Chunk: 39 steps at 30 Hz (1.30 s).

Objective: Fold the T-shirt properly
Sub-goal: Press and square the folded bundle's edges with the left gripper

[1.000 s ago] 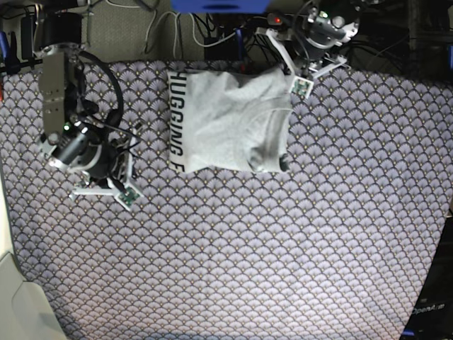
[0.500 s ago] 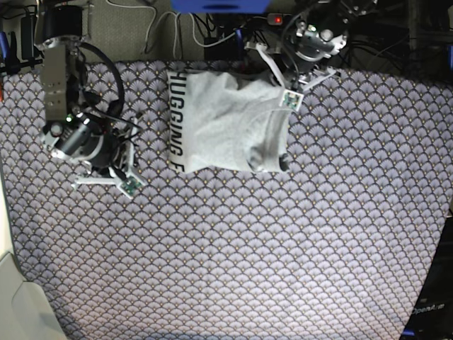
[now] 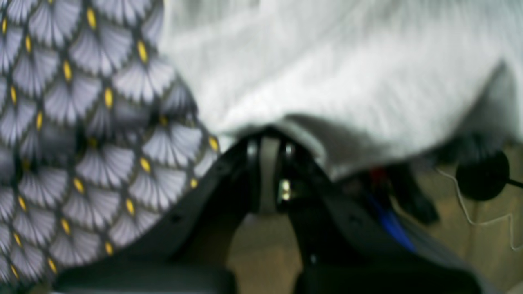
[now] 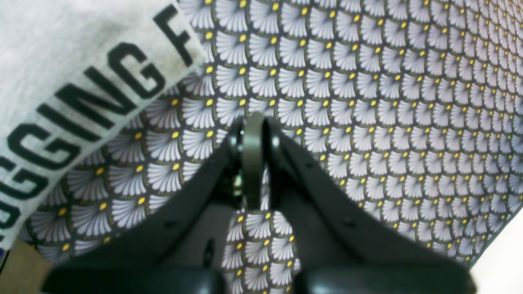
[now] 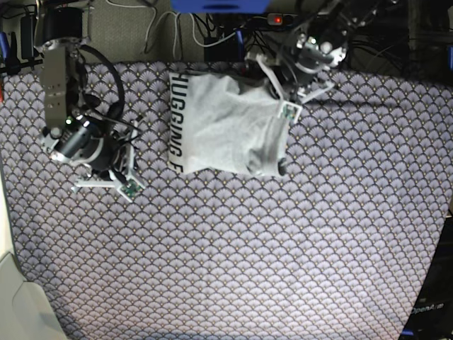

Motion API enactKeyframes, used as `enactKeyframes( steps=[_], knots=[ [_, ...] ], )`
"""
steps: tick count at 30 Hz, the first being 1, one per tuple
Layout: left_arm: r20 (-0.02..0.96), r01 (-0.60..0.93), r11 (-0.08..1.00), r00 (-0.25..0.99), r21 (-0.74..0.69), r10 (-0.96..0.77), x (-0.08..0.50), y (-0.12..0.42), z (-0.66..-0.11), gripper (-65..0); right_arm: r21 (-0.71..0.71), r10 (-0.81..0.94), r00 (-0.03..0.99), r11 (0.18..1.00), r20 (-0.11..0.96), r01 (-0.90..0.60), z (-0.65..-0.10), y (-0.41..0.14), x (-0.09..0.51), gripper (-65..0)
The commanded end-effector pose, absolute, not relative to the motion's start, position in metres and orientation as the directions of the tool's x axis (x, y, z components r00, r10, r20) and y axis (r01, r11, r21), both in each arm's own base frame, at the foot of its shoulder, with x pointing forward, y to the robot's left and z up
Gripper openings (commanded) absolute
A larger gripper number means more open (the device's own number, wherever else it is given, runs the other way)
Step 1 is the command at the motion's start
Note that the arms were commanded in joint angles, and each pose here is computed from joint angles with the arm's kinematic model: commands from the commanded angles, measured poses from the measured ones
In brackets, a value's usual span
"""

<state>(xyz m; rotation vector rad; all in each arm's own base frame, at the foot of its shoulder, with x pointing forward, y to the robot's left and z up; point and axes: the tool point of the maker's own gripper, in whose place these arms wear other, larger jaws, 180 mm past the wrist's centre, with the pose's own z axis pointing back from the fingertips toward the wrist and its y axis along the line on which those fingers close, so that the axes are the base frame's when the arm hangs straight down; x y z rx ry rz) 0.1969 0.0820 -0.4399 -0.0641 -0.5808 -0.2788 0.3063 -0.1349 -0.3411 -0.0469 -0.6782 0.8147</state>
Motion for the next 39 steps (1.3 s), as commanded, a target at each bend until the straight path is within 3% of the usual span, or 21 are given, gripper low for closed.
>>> enactKeyframes(
  steps=[1,9,19,29,39],
  knots=[
    [0.482,0.251,0.967,0.841,0.049,-0.243,0.189,0.094,-0.455,-64.6,-0.308,0.684,0.459,0.693,0.567,-0.651,-0.330,-0.133,0.313,-65.0],
    [0.566,0.217,0.976,0.802,0.024,-0.192,0.236,0.073,-0.436,-64.6,-0.281,0.680,0.488,0.698,0.547,-0.658,-0.343,-0.136,0.308,-65.0],
    [0.560,0.159,0.985,0.810,0.072,-0.172,0.302,0.072,-0.455,-64.6,-0.211,0.655,0.508,0.705,0.560,-0.677,-0.369,-0.131,0.303,-65.0],
    [0.682,0.100,0.988,0.716,0.114,-0.151,0.409,0.050,-0.442,-64.6,-0.145,0.625,0.557,0.726,0.547,-0.672,-0.397,-0.139,0.298,-65.0],
    [0.704,0.114,0.989,0.695,0.093,-0.147,0.423,0.025,-0.433,-64.6,-0.080,0.609,0.570,0.718,0.552,-0.691,-0.411,-0.114,0.290,-65.0]
  ],
)
